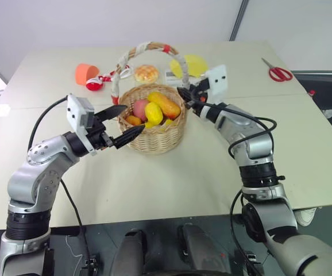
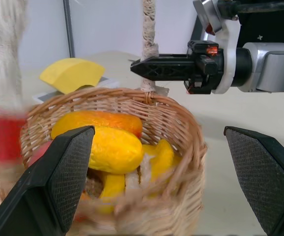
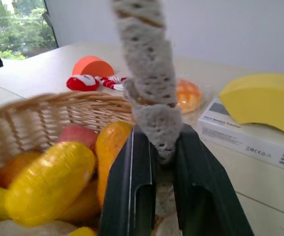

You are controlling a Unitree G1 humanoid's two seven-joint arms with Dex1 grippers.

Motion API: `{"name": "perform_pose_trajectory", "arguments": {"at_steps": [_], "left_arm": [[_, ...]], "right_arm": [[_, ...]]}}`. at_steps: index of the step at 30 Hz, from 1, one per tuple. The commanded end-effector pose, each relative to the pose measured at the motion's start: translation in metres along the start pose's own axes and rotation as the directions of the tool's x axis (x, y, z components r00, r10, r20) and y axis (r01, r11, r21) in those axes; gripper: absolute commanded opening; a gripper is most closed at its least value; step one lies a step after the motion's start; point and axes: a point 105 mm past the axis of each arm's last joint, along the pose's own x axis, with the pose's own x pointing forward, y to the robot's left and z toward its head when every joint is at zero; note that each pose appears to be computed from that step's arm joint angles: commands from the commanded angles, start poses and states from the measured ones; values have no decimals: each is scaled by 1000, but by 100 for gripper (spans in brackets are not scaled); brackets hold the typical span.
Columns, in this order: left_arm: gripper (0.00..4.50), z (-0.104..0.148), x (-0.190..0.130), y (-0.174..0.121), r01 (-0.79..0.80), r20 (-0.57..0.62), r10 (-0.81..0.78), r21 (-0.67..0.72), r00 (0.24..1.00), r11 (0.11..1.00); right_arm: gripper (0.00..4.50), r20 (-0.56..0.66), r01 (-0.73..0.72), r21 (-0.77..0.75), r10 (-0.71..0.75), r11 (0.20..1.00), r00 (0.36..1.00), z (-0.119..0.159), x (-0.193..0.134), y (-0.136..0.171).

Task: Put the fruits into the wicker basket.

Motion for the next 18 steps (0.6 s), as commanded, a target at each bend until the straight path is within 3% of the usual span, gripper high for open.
{"name": "perform_pose_trajectory", "arguments": {"at_steps": [1, 6, 12, 15, 18], "left_arm": [[450, 14, 0, -5, 18, 45, -19, 33, 999, 999], [450, 15, 6, -7, 37, 53, -39, 28, 998, 999], [450, 12, 14, -7, 66, 55, -67, 17, 996, 998], [450, 11, 18, -8, 77, 59, -78, 14, 995, 997], [450, 8, 25, -6, 88, 60, -89, 15, 994, 996]], "right_arm": [[5, 104, 32, -34, -29, 999, 994, 27, -8, -5], [5, 165, 275, -118, -254, 954, 953, 48, -53, -64], [5, 174, 595, -169, -570, 786, 803, 54, -125, -147], [5, 156, 651, -190, -632, 735, 759, 48, -143, -165], [5, 143, 689, -114, -674, 716, 725, 38, -149, -176]]}}
